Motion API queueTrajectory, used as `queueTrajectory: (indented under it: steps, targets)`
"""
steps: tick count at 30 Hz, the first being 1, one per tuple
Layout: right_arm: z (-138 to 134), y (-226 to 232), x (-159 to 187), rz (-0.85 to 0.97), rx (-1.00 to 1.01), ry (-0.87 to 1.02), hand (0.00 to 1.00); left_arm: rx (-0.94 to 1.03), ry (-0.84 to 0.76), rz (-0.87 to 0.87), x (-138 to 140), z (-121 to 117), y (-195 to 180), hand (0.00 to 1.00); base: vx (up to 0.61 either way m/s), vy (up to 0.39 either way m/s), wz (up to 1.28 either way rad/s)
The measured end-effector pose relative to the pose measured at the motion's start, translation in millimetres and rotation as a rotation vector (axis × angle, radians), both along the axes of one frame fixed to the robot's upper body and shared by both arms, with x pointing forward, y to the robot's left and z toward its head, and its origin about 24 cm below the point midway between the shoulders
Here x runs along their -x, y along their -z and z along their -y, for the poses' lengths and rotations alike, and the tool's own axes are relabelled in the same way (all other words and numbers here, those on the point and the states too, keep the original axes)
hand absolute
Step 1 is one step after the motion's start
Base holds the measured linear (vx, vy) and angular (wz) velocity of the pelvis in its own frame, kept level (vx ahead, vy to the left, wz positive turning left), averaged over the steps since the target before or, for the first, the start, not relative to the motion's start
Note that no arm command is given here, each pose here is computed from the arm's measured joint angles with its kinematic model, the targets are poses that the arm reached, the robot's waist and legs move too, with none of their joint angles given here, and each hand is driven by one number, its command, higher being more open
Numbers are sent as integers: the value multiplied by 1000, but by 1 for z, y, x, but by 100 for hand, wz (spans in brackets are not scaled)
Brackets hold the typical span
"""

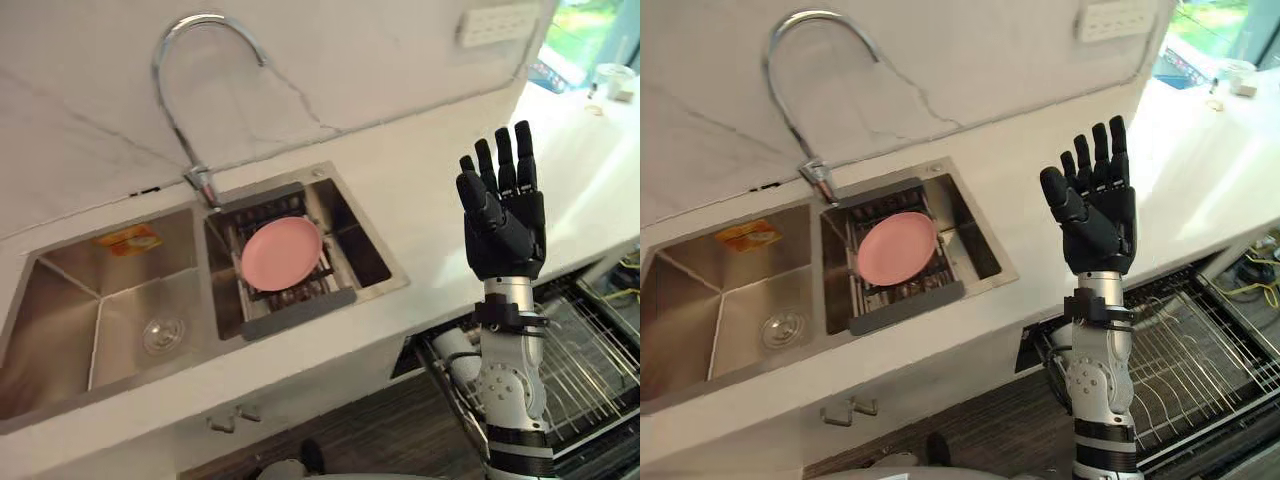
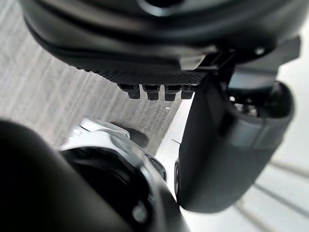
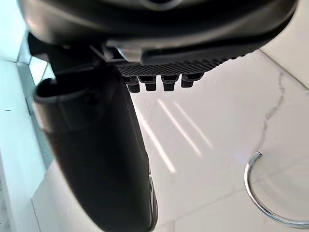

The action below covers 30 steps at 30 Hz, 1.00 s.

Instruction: Walk over to the sink, pick up the cup, carry it to the dishwasher, place the cup inside the dishwasher, then close the dishwasher door

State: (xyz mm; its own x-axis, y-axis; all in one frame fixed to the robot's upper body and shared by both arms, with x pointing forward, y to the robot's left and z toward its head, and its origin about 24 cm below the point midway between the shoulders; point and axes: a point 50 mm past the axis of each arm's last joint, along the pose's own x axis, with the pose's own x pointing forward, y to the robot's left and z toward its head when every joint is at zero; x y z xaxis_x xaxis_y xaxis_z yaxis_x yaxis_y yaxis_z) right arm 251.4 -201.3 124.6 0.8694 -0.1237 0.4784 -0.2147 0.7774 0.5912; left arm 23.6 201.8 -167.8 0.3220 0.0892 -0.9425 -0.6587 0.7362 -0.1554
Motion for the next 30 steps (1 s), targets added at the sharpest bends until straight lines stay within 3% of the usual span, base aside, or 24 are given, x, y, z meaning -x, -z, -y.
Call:
queueTrajectory:
  steps: [3,9,18,19,20,30]
  targets:
    - [4,7,3,-39,-7,39,100,-51,96,28,-14,-13,-4,100,107,-24,127]
    - [18,9,16,-49,-1,103,100,-55,149,-7,-15,-18,-3,100,97,-107,106]
    - [47,2,28,-2,13,209,100,-85,176,-38,-9,-27,-3,100,64,-109,-3]
    - [46,3,28,0,21,203,100,-87,190,-39,-10,-28,-3,100,36,3,-3]
    - [19,38,17,-140,47,-2,100,-99,259,-48,-14,-28,-3,100,20,2,-4]
    - [8,42,14,-159,53,-51,100,-84,255,-35,-18,-20,-2,100,-22,-15,10]
